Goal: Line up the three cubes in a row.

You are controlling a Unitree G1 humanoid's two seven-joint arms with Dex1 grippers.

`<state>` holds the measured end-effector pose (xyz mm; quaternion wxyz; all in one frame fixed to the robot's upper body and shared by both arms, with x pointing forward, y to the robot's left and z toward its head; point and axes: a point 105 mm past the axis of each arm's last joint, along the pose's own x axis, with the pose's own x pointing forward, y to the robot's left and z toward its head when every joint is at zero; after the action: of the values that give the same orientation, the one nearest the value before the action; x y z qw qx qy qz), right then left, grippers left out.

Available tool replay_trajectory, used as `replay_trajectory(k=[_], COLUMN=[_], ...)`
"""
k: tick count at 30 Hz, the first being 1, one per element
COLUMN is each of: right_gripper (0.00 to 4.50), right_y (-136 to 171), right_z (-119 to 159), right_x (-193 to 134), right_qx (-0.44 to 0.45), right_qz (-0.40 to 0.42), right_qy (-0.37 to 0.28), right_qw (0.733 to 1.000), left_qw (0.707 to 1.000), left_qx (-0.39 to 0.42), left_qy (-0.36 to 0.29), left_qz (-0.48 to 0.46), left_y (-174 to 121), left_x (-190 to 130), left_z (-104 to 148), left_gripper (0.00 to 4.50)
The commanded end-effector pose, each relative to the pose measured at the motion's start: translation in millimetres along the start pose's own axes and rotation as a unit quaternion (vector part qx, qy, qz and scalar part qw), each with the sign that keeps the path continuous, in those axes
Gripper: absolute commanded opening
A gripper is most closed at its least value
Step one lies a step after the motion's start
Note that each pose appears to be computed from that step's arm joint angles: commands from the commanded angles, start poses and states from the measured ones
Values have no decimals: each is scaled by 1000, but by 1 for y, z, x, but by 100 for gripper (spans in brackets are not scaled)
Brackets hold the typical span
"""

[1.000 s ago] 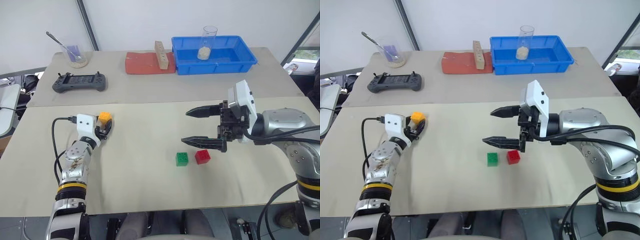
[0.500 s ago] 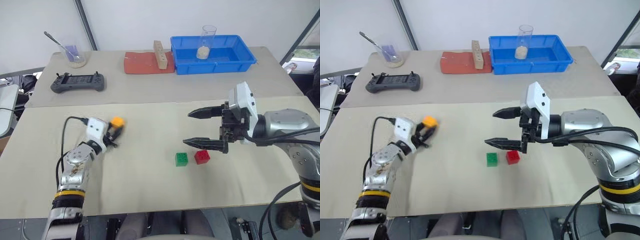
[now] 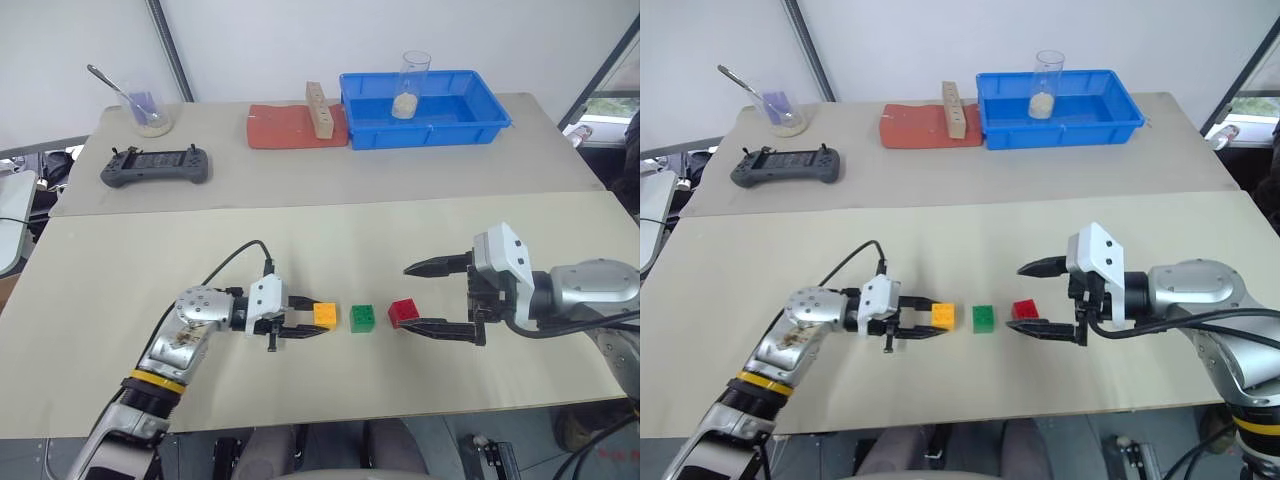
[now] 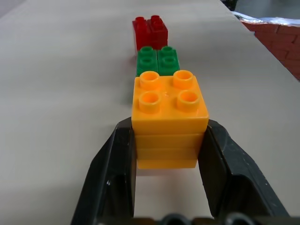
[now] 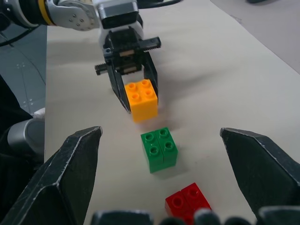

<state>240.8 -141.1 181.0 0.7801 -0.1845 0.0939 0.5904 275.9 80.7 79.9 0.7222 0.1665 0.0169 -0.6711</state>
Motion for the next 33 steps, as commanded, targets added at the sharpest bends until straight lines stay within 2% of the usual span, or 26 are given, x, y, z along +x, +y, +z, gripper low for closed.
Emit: replay_trajectory(k=[1,15,22,23,24,25,26,27,28,33], right_gripper=[450,450,450,450,450,450,450,450,450,450], right_y=[-1,0,0,0,0,0,-1,-1,-1,-1], right_z=[8,16,19,19,19,19,19,19,19,15], right_x=[-8,-4,-2,-2,-2,-2,-2,-2,-2,-6], right_qx=[-25,-28,-28,-28,-28,-28,-28,-28,-27,-22], right_qz=[-20,-22,-19,-19,-18,-18,-18,-18,-18,-27], right_qy=[-11,-15,-17,-17,-17,-16,-16,-16,-16,-12], right_qw=[999,999,999,999,999,999,999,999,999,999], left_qw=[1000,1000,1000,1000,1000,1000,1000,1000,1000,999], left_qx=[17,14,7,6,5,4,4,4,3,4], left_qy=[3,22,20,19,20,20,21,23,25,30], left_qz=[-7,2,-5,-5,-6,-6,-6,-7,-8,15], left_y=[0,6,2,2,2,3,3,4,4,9], left_x=[1,-13,-10,-10,-9,-10,-10,-11,-12,-28], left_z=[-3,-11,-14,-14,-14,-14,-15,-16,-16,-12], left_gripper=[132,132,132,236,268,322,354,410,445,445])
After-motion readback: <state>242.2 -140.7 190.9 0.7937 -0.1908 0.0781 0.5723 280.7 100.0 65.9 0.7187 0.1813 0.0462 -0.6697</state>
